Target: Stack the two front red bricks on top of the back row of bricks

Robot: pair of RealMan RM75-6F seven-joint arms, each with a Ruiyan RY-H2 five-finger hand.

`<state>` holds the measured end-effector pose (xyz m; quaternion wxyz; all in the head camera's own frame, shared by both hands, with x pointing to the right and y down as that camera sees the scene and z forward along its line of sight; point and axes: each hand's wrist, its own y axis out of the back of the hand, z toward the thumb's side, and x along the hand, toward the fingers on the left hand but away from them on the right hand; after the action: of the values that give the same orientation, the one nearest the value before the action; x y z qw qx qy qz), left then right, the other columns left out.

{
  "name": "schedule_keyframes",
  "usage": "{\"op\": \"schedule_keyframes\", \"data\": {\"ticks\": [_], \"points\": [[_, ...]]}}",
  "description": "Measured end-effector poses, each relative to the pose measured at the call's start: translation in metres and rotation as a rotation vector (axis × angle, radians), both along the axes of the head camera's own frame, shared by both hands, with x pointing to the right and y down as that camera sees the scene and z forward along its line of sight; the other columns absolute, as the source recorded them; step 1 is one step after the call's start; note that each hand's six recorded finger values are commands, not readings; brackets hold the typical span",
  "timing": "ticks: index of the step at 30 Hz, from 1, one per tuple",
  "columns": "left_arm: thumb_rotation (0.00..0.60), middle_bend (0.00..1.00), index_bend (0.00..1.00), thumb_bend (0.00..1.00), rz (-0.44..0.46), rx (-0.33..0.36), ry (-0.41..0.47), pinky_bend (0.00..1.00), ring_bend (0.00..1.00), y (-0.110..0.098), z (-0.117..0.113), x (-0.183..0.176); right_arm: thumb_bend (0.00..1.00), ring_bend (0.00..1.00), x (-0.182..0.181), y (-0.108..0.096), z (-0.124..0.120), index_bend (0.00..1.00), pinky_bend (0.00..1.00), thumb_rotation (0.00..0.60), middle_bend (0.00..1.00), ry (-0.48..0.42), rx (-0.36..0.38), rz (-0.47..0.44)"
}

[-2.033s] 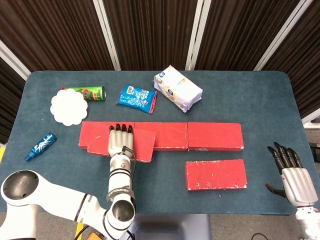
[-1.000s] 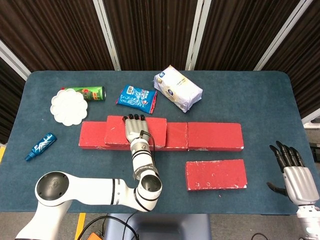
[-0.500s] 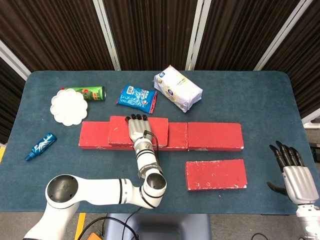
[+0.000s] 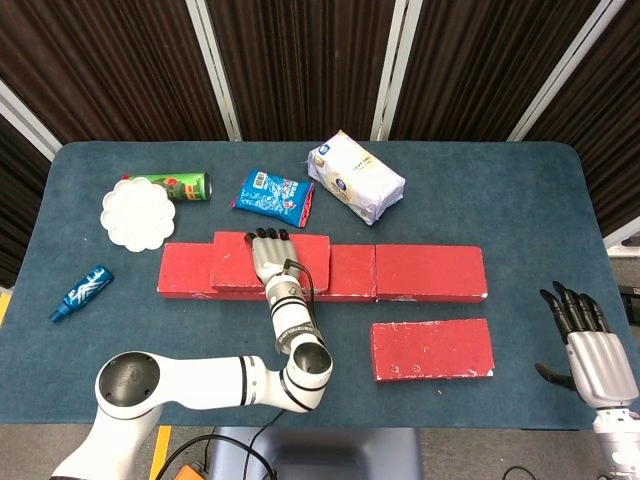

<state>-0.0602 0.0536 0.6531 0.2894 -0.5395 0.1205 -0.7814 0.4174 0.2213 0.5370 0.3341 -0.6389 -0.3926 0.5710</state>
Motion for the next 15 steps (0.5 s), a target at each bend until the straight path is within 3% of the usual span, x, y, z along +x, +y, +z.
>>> {"op": "schedule_keyframes", "data": {"ticks": [15], "points": [[0.600,0.06,0.00,0.26,-0.008,-0.023,-0.016,0.15,0.00,0.0068,0.0067,-0.0067,0.00,0.02,0.0002,0.0004,-0.0021,0.16,0.00,0.600,0.00,-0.005,0.007,0.004]]}}
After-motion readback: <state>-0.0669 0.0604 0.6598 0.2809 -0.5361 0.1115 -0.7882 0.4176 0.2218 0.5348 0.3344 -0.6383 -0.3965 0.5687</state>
